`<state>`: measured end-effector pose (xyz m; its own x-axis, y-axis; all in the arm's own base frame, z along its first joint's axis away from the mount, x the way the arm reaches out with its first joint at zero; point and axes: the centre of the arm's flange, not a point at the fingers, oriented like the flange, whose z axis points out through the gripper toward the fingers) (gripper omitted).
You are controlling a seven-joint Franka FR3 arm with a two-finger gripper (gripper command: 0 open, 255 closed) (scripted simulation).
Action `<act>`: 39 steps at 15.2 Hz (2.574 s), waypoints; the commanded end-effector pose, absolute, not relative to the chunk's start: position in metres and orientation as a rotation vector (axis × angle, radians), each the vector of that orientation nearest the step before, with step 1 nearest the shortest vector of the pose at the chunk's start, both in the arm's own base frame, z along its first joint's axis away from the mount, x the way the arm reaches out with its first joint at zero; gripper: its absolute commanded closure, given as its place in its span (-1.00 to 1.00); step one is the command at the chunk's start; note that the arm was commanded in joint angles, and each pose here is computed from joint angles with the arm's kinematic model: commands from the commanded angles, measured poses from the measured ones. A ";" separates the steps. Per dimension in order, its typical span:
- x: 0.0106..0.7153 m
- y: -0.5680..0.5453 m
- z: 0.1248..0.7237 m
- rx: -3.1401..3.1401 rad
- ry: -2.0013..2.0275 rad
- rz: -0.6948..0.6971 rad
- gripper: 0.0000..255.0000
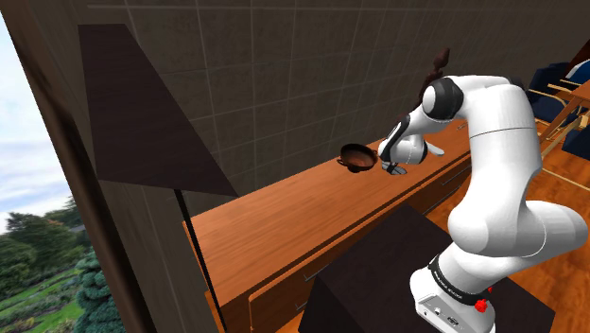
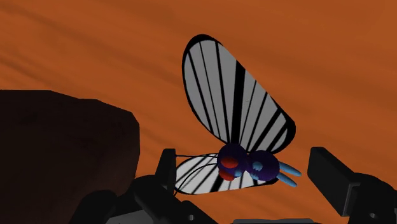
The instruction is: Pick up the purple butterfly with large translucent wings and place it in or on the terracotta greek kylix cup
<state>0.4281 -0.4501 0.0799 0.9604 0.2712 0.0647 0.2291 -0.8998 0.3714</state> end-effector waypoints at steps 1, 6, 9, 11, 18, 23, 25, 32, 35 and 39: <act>0.429 -0.451 0.077 2.744 0.363 0.163 -1.00; 0.429 -0.451 0.077 2.744 0.363 0.163 -1.00; 0.429 -0.451 0.077 2.744 0.363 0.163 1.00; 0.429 -0.451 0.078 2.744 0.363 0.163 1.00; 0.429 -0.451 0.082 2.744 0.363 0.163 1.00; 0.429 -0.451 0.109 2.744 0.363 0.163 1.00; 0.429 -0.451 0.119 2.744 0.363 0.163 1.00; 0.429 -0.451 0.156 2.744 0.363 0.163 1.00; 0.429 -0.451 0.172 2.744 0.363 0.163 1.00; 0.429 -0.451 0.193 2.744 0.363 0.163 1.00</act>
<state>0.4292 -0.4513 0.1871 0.9603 0.2714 0.0653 0.2289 -0.8995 0.3722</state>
